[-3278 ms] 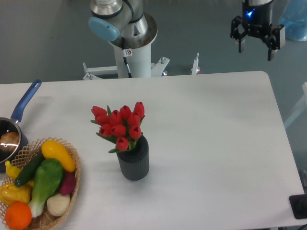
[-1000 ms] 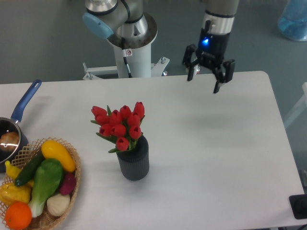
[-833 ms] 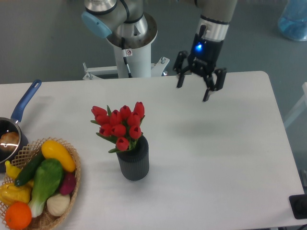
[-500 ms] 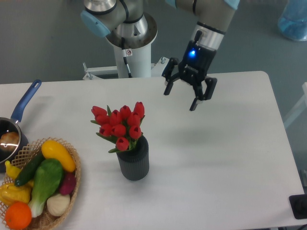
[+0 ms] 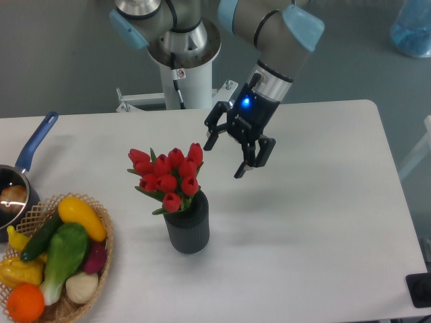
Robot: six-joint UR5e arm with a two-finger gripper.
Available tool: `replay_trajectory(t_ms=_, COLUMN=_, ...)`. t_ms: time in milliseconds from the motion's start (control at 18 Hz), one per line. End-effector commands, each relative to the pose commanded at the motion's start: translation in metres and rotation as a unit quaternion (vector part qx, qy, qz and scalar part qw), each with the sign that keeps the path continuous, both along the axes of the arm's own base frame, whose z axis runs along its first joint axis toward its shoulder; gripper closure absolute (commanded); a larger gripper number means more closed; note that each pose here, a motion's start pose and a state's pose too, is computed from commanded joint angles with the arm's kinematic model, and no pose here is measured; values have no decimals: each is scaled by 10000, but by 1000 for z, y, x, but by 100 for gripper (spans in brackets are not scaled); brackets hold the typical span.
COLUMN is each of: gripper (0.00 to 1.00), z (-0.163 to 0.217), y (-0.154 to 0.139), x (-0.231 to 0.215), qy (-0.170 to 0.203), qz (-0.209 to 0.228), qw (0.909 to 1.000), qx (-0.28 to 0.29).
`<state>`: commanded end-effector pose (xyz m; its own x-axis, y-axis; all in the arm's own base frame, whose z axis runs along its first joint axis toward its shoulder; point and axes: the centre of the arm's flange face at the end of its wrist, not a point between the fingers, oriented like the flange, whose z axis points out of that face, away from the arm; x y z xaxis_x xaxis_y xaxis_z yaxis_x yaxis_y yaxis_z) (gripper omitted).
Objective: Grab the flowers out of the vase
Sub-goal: 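Lower the gripper around the tulip stems just above the vase rim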
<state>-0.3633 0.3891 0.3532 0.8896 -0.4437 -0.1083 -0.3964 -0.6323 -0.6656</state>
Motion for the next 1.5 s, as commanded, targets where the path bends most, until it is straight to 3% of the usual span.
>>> replay_trajectory(t_ms=556, gripper=0, z=-11, y=19, x=6, qy=-375, qz=-106, qw=9988, qx=290)
replay_trajectory(t_ms=833, gripper=0, z=-12, y=25, x=8, qy=-738, qz=21, qw=9960, qx=499)
replay_trajectory(t_ms=1500, gripper=0, z=-21, y=57, x=18, qy=-745, qz=-155, qw=9952, qx=611)
